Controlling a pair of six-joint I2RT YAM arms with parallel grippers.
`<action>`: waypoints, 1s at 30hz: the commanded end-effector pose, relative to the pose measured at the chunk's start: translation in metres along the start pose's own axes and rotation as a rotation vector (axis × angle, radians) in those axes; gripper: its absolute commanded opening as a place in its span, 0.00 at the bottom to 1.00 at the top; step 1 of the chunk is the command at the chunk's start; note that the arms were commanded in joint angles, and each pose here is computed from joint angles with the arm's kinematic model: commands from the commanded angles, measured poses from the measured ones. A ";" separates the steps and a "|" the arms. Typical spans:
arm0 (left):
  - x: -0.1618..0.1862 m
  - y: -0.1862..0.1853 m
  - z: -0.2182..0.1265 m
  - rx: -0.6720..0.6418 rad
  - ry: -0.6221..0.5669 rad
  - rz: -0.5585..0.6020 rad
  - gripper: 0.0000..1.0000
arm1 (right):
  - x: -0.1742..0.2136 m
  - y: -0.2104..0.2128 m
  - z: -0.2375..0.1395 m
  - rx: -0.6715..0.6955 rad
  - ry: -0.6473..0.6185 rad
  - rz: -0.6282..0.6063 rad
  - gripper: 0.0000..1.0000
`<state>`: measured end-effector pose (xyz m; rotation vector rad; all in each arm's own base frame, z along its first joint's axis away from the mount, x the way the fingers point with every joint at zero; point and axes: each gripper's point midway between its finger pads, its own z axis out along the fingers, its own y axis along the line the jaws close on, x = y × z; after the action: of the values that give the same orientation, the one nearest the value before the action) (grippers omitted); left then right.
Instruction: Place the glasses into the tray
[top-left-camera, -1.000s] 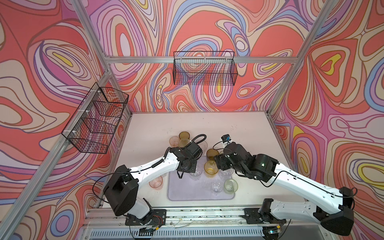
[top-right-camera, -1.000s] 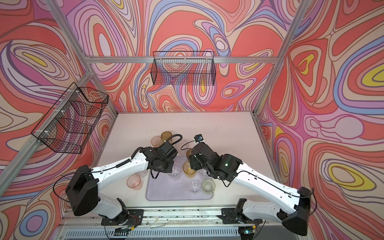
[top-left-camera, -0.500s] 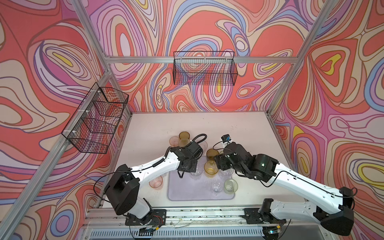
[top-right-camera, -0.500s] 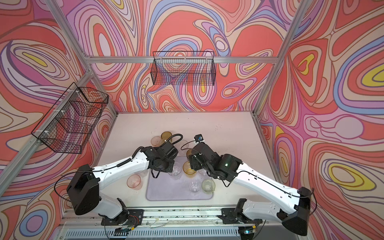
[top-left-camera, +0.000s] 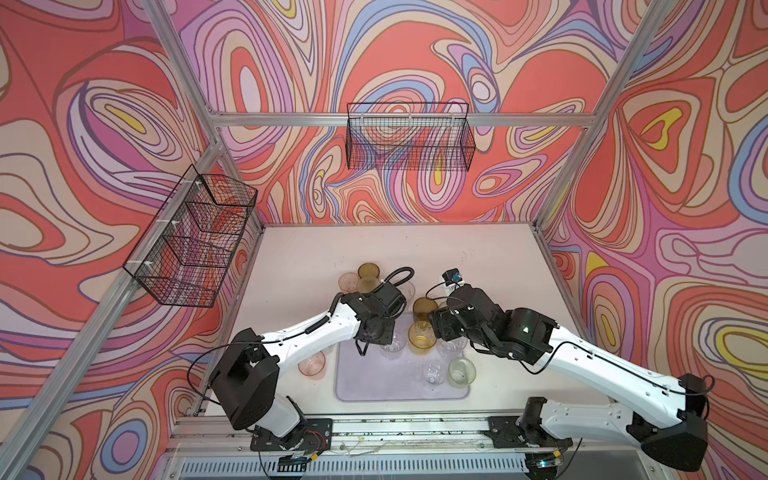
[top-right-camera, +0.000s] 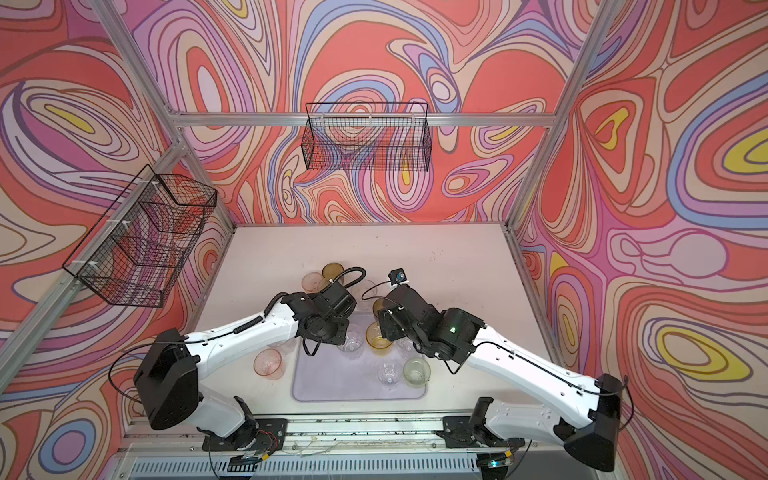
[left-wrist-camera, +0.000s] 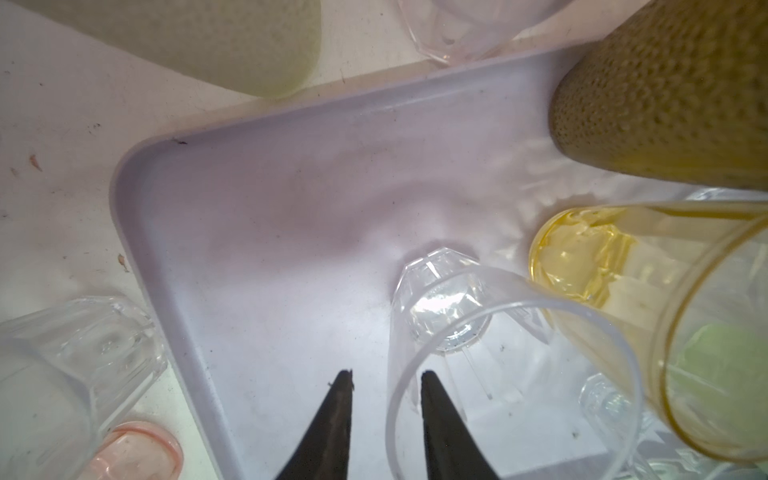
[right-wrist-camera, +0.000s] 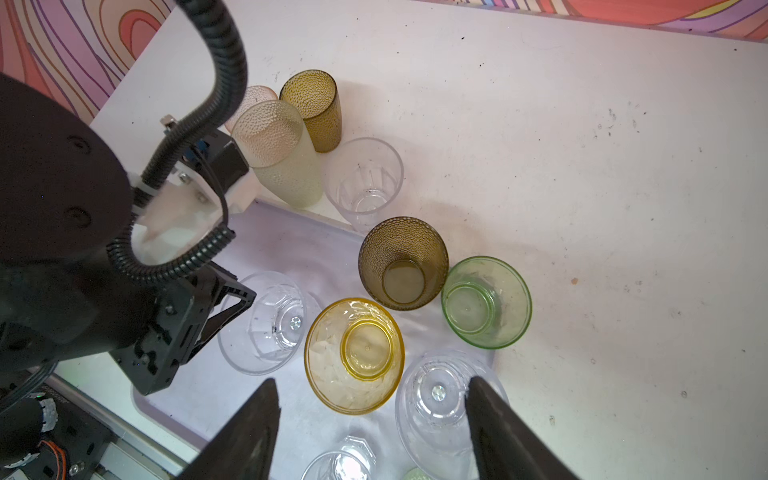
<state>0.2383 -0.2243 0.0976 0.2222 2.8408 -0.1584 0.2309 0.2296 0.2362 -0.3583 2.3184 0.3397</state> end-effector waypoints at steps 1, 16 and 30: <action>-0.003 -0.001 -0.009 -0.015 0.002 0.001 0.36 | -0.003 -0.001 -0.002 0.005 -0.004 -0.004 0.74; -0.033 -0.005 -0.041 -0.064 -0.041 0.168 0.39 | -0.004 -0.001 -0.006 -0.003 -0.006 -0.002 0.74; -0.074 -0.020 -0.052 0.007 -0.076 0.264 0.41 | 0.003 -0.002 -0.011 -0.016 0.018 0.005 0.74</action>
<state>0.2880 -0.2456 0.1675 0.5036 2.6999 -0.1167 0.2255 0.2266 0.2339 -0.3759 2.3389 0.3399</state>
